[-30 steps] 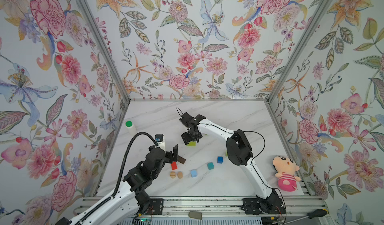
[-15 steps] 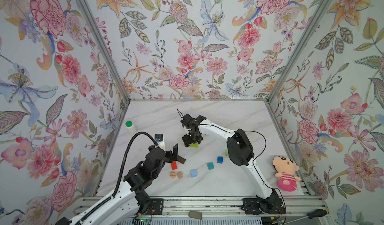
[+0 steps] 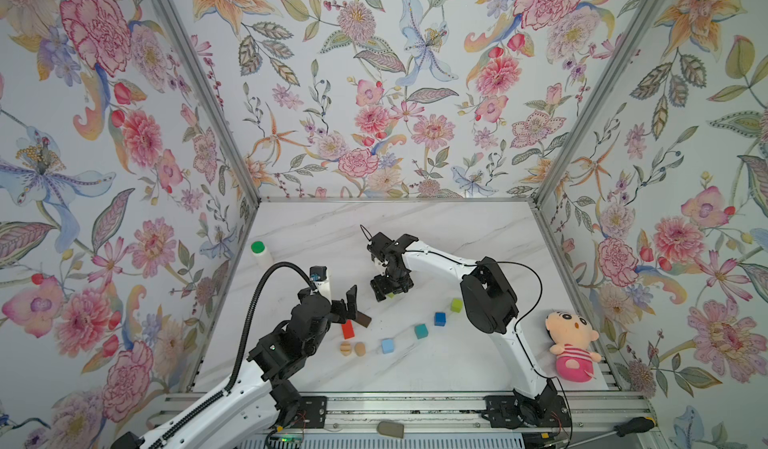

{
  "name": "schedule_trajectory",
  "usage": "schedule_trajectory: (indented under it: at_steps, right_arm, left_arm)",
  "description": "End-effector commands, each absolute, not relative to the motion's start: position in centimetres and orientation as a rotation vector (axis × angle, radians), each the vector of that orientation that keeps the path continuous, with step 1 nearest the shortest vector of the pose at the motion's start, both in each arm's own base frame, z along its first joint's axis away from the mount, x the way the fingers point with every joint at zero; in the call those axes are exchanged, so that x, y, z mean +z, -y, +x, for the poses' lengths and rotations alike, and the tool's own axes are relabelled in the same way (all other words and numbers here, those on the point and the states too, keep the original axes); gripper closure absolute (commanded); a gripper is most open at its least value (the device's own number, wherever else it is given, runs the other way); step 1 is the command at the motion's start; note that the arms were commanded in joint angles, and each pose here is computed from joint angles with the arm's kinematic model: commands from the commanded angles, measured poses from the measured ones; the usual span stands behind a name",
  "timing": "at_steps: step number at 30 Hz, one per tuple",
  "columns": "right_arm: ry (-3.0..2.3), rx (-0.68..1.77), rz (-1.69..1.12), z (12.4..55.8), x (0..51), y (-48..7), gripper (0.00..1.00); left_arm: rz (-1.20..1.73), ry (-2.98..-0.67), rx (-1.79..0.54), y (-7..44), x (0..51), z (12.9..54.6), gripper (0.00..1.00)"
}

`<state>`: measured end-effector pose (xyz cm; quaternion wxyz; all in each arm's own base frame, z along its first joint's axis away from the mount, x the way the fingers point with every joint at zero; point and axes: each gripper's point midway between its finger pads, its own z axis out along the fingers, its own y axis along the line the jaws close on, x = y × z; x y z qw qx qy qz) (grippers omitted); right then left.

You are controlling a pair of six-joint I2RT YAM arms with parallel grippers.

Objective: Build the wood block tower

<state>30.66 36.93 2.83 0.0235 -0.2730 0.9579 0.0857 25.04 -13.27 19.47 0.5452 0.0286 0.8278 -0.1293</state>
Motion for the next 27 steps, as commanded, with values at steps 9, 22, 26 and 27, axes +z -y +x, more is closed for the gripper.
schedule_trajectory:
  at_steps: [9, 22, 26, 27]
  right_arm:
    - [-2.912, 0.204, -0.889, 31.8, 3.9, -36.7, 0.23]
    - [-2.916, 0.104, -0.92, 31.9, 2.0, -36.9, 0.47]
    - [-2.918, 0.076, -0.912, 32.0, 1.7, -36.5, 0.52]
    - [-2.917, 0.07, -0.91, 32.1, 1.6, -36.4, 0.57]
  left_arm:
    - [0.079, -1.959, -0.295, 12.8, 19.5, 24.4, 0.01]
    - [0.092, -1.963, -0.293, 13.0, 19.5, 24.4, 0.01]
    - [0.101, -1.961, -0.293, 13.1, 19.5, 24.6, 0.01]
    - [0.102, -1.96, -0.293, 13.2, 19.5, 24.6, 0.01]
